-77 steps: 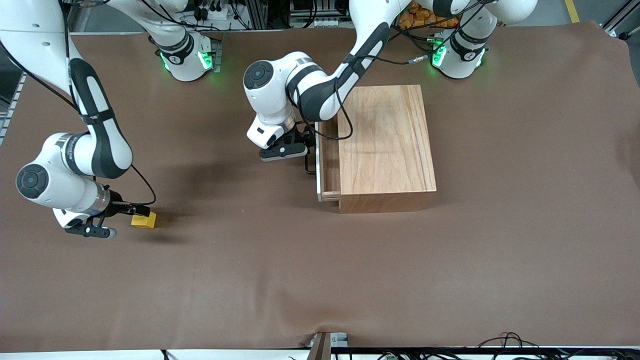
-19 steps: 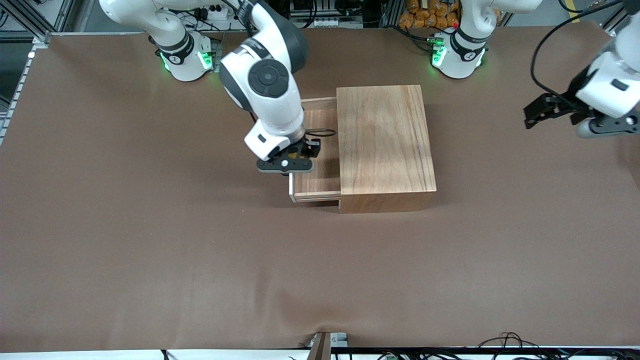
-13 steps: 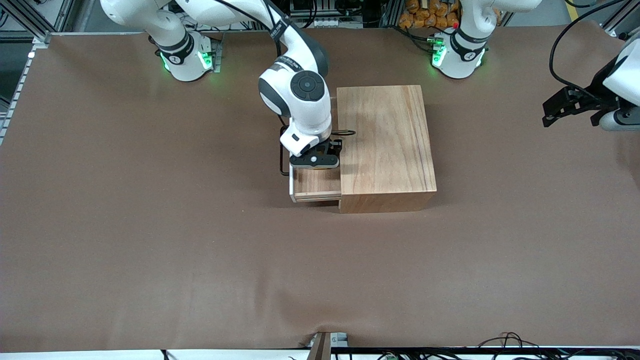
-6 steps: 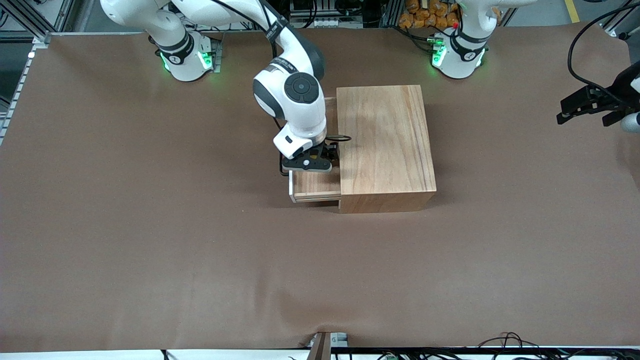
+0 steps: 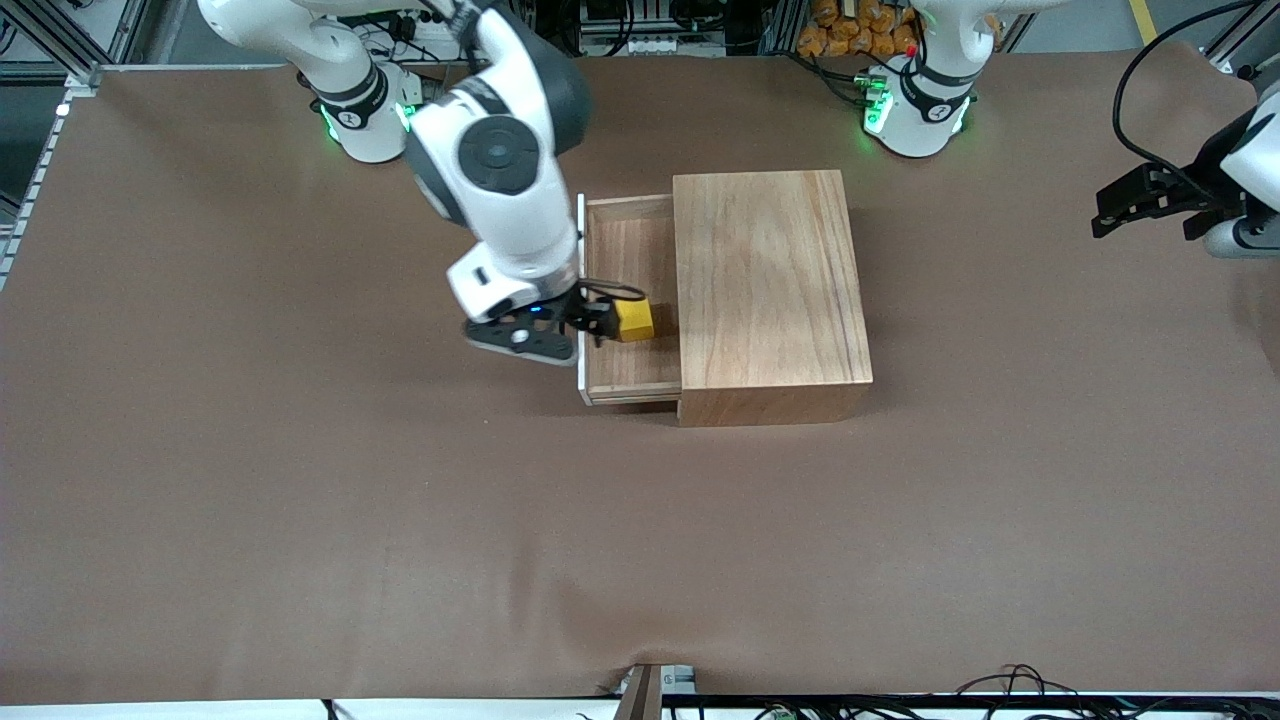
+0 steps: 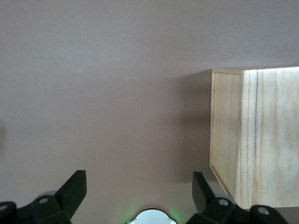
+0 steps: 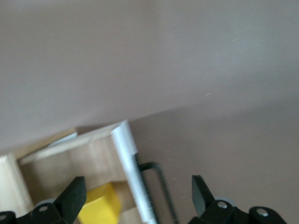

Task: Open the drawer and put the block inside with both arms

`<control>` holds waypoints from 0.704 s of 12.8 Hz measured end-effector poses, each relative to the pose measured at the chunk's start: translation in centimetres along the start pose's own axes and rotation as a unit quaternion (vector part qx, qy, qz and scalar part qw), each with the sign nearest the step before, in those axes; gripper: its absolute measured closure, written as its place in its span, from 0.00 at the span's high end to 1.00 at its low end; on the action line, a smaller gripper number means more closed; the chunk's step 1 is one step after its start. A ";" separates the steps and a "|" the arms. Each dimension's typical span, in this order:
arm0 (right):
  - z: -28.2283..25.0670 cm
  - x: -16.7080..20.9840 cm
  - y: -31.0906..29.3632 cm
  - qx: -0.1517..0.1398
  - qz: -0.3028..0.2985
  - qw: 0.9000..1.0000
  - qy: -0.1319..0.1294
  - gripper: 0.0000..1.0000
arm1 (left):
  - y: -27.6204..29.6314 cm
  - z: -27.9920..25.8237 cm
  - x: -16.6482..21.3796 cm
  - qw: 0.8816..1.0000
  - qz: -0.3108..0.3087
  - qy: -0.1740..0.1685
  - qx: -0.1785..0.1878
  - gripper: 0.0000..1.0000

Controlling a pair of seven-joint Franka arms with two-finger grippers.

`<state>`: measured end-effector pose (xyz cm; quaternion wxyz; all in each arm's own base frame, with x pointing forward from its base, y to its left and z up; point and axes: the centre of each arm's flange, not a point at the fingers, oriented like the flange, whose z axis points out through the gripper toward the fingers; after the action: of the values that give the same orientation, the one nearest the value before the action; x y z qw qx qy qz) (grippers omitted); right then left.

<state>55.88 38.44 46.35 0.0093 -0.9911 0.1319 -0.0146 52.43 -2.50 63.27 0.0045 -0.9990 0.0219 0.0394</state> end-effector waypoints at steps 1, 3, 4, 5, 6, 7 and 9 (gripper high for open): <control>-1.2 1.8 2.5 -0.006 -0.024 1.000 -0.005 1.00 | 0.1 -0.2 -0.1 1.000 0.000 0.002 0.001 1.00; -3.3 5.1 7.4 -0.013 -0.074 0.997 -0.013 1.00 | -0.2 -0.4 -0.2 1.000 -0.002 0.005 0.002 1.00; -4.4 6.9 10.3 -0.014 -0.091 0.996 -0.015 1.00 | -0.4 -0.4 -0.2 1.000 -0.004 0.005 0.001 1.00; -5.4 8.6 13.5 -0.015 -0.108 0.994 -0.018 1.00 | -0.5 -0.4 -0.2 1.000 -0.005 0.005 0.001 1.00; -6.3 10.1 16.6 -0.016 -0.121 0.992 -0.021 1.00 | -0.8 -0.4 -0.2 1.000 -0.008 0.005 0.001 1.00; -7.4 11.2 19.5 -0.014 -0.127 0.992 -0.018 1.00 | -1.1 -0.4 -0.2 1.000 -0.011 0.006 0.001 1.00; -10.9 12.4 25.5 -0.010 -0.137 0.990 -0.011 1.00 | -1.7 -0.4 -0.2 1.000 -0.017 0.006 0.000 1.00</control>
<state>60.83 10.40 56.97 -0.0016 -1.0000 -0.0048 -0.0037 52.32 -0.76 63.71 0.0055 -0.9994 0.0053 0.0331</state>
